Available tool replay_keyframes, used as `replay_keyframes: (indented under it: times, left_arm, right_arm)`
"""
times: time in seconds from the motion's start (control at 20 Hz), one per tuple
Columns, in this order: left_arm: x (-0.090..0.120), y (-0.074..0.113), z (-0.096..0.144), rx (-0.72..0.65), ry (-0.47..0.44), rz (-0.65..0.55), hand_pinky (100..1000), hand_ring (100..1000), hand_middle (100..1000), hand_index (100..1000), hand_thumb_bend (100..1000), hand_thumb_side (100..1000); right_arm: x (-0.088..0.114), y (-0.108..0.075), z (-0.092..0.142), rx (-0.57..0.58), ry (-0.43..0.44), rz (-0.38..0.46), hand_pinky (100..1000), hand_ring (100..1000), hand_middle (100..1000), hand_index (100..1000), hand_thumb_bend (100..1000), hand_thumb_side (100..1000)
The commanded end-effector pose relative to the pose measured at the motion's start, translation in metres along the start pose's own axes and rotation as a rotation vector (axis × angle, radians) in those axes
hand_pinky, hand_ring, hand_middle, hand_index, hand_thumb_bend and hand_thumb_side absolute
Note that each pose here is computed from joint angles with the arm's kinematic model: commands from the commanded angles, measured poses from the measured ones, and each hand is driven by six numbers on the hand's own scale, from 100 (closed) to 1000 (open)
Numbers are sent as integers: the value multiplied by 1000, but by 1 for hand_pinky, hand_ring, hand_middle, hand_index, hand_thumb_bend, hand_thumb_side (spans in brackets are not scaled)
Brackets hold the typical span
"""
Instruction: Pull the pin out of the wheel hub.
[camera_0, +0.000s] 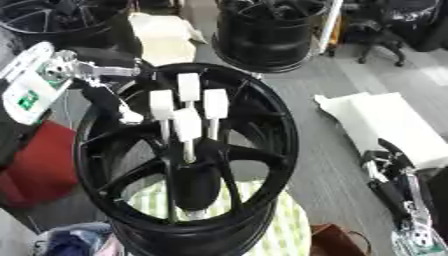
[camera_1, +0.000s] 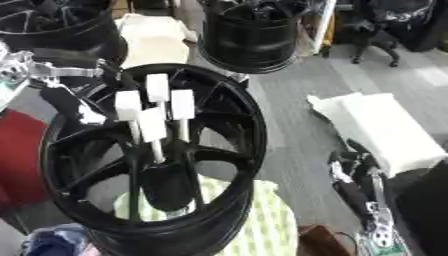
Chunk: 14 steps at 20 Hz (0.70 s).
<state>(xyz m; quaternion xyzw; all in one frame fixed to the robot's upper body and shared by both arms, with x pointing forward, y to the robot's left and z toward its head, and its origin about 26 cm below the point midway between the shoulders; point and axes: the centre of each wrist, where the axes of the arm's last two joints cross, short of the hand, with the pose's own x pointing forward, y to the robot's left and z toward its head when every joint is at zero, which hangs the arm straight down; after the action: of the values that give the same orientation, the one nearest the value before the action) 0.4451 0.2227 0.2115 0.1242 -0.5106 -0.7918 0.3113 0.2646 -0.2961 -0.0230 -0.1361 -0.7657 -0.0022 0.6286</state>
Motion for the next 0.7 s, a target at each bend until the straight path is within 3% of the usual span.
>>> replay_keyframes:
  times: [0.05, 0.15, 0.4, 0.7]
  left_arm:
    - [1, 11, 8, -106, -83, -105, 799, 750, 842, 945, 339, 490]
    - [3, 11, 7, -109, -86, -104, 786, 736, 823, 942, 321, 482]
    - [4, 9, 4, -118, -95, -113, 699, 609, 673, 865, 208, 428]
    - [4, 6, 0, -125, -101, -110, 670, 575, 623, 848, 229, 425]
  right_arm:
    - [4, -5, -5, 1, -21, 8, 658, 597, 634, 881, 185, 403]
    - [4, -5, -5, 0, -21, 8, 658, 597, 634, 881, 185, 403]
    - [4, -4, -5, 0, -20, 7, 658, 597, 634, 881, 183, 404]
    - [4, -4, -5, 1, -19, 5, 658, 597, 634, 881, 182, 404]
